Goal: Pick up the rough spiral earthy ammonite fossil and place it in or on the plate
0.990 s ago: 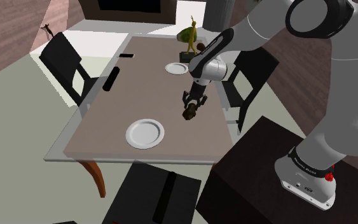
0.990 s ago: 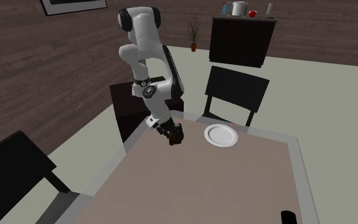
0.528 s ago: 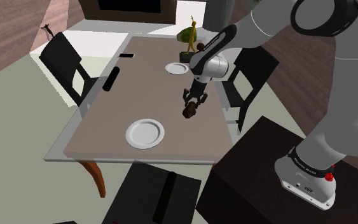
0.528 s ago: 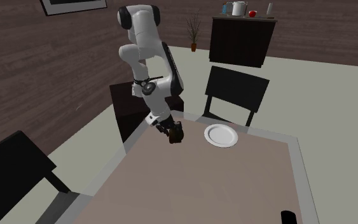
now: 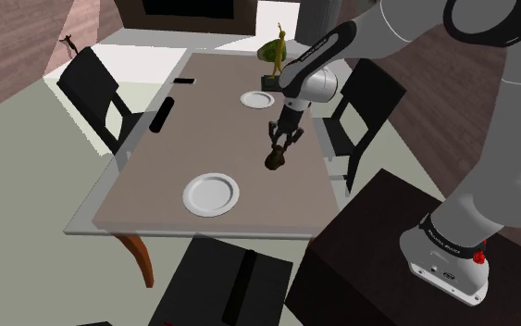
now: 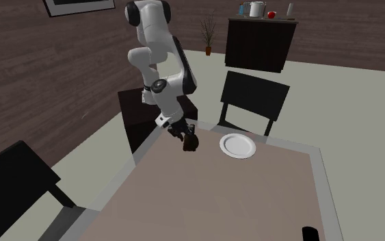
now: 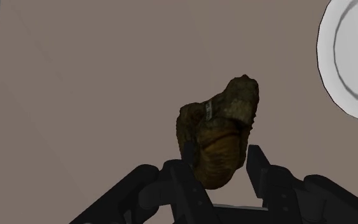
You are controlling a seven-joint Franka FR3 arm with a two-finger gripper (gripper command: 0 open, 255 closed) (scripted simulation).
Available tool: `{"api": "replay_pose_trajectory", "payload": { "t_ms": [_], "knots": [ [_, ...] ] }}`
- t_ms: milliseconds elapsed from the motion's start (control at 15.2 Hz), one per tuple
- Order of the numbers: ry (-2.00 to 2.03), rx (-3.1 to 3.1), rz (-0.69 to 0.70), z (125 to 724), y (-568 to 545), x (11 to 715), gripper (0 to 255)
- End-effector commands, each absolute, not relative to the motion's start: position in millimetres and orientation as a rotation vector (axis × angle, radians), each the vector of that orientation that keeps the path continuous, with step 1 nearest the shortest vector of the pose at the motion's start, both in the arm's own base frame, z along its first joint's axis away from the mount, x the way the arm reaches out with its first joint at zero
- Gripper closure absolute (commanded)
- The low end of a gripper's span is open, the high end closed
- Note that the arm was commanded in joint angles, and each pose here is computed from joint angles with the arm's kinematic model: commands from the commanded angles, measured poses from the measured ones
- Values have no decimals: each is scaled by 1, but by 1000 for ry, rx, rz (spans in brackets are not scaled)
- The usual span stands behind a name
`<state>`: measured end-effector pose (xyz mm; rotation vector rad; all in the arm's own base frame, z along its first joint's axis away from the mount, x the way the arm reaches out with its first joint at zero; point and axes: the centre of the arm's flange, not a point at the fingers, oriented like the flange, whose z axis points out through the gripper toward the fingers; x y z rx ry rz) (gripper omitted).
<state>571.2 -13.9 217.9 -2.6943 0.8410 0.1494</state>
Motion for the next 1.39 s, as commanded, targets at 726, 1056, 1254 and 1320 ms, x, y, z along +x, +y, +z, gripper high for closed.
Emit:
{"api": "replay_pose_trajectory", "payload": {
  "t_ms": [726,1056,1254,1320],
  "knots": [
    [841,-2694,149,252,77,592,255],
    [841,-2694,149,255,141,606,255],
    [841,-2694,149,257,180,614,255],
    [841,-2694,149,257,193,617,255]
  ]
}}
